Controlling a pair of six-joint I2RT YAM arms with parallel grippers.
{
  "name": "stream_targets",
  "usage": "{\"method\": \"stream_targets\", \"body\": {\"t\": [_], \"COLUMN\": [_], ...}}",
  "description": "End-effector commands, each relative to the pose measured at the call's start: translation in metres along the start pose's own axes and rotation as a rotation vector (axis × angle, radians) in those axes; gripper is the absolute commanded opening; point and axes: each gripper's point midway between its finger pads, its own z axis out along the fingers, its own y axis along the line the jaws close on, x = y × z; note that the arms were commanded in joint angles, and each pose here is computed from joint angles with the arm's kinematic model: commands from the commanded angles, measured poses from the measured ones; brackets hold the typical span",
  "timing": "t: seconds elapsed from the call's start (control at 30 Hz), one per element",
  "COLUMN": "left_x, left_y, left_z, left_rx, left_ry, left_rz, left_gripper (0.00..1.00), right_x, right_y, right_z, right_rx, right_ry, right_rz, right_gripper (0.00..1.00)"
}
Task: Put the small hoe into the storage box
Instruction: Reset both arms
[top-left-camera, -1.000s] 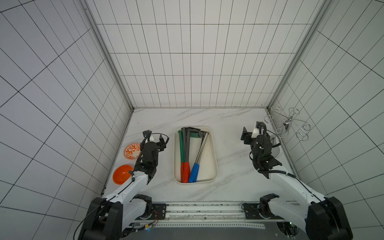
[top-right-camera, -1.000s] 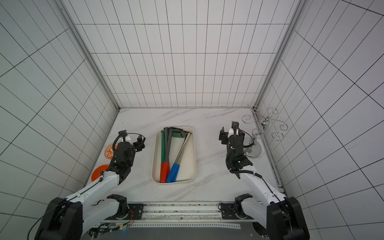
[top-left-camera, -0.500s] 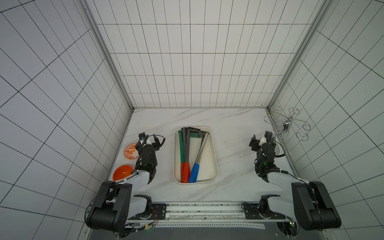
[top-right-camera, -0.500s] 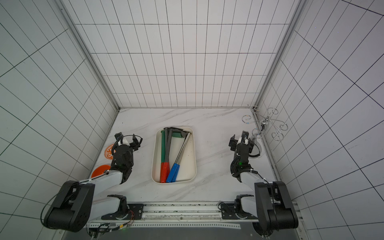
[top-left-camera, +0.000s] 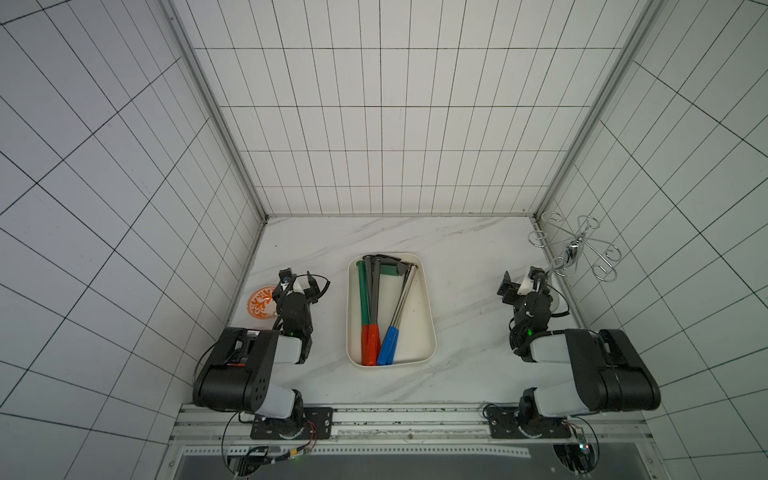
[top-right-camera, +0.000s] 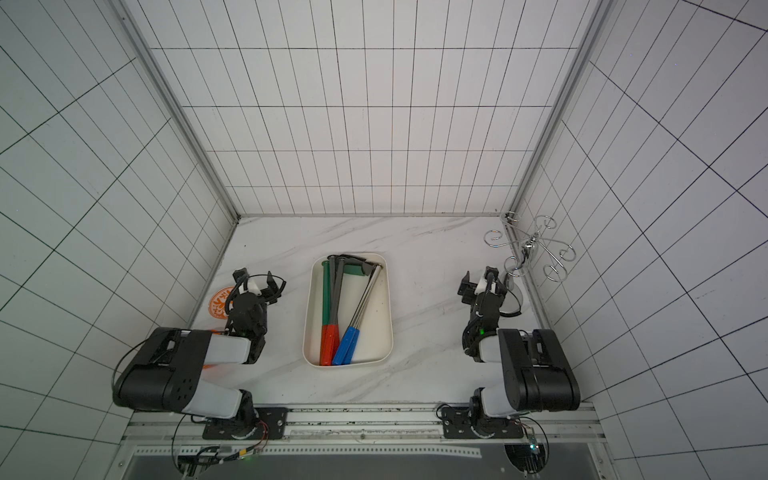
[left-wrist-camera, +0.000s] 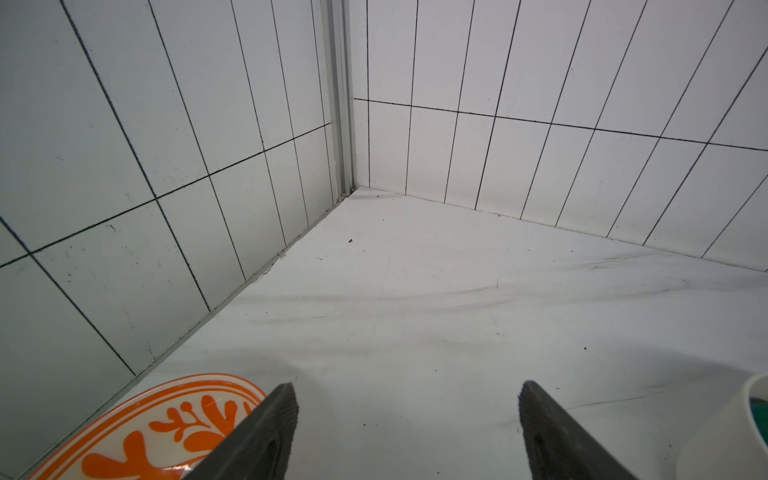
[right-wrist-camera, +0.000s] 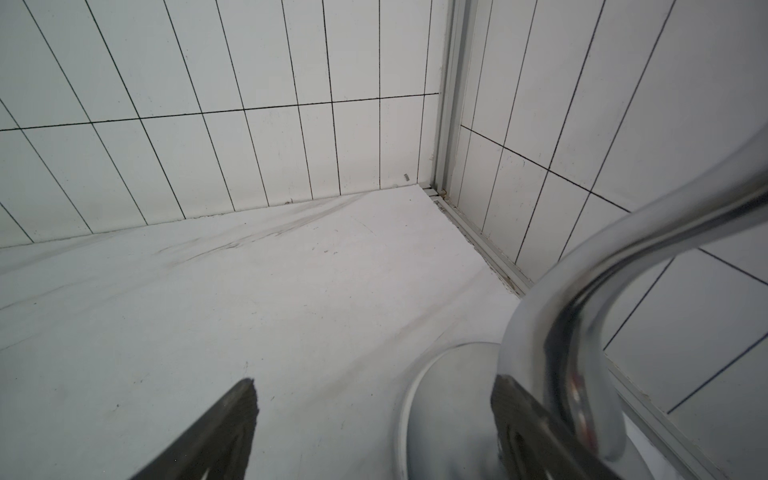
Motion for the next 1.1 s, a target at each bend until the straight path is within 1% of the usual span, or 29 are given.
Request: {"method": "stream_targets", "body": {"t": [0.0, 0.1, 0.17, 0.27, 0.33, 0.37, 0.4, 0.43, 0.67, 0.8, 1.07], "left_x": [-0.011, -0.010, -0.007, -0.003, -0.001, 0.000, 0.000, 0.001, 0.000, 0.002, 0.002], "left_y": [-0.014, -0.026, -0.037, -0.046, -0.045, -0.045, -0.045, -0.045, -0.046, -0.048, -0.047], "left_z": [0.002, 0.006, 0.010, 0.014, 0.019, 0.023, 0.022, 0.022, 0.022, 0.022, 0.023], "left_rx": [0.082, 0.146, 0.207, 0.249, 0.234, 0.222, 0.221, 0.218, 0.221, 0.188, 0.183], "left_ry": [-0.069, -0.061, -0.034, 0.010, 0.035, 0.049, 0.050, 0.051, 0.048, 0.055, 0.058], "left_rz": [0.017, 0.049, 0.073, 0.099, 0.100, 0.100, 0.105, 0.105, 0.108, 0.130, 0.130], "left_gripper": [0.84, 0.84, 0.83, 0.81, 0.81, 0.82, 0.96, 0.97, 0.98, 0.98, 0.98], "right_x": [-0.004, -0.001, 0.005, 0.005, 0.006, 0.006, 0.006, 0.006, 0.005, 0.005, 0.005], "right_y": [0.003, 0.007, 0.013, 0.014, 0.014, 0.014, 0.014, 0.014, 0.014, 0.014, 0.014], "right_z": [-0.004, -0.001, 0.007, 0.009, 0.010, 0.009, 0.009, 0.009, 0.008, 0.009, 0.009], "right_rx": [-0.038, -0.059, -0.086, -0.113, -0.114, -0.113, -0.113, -0.114, -0.112, -0.112, -0.112], "right_ry": [-0.047, -0.049, 0.003, 0.002, 0.008, 0.003, 0.005, 0.006, 0.002, 0.001, 0.003], "right_rz": [-0.006, -0.017, -0.033, -0.029, -0.030, -0.029, -0.030, -0.031, -0.033, -0.032, -0.033], "right_gripper": [0.88, 0.88, 0.88, 0.89, 0.89, 0.95, 1.00, 1.00, 1.00, 1.00, 1.00]}}
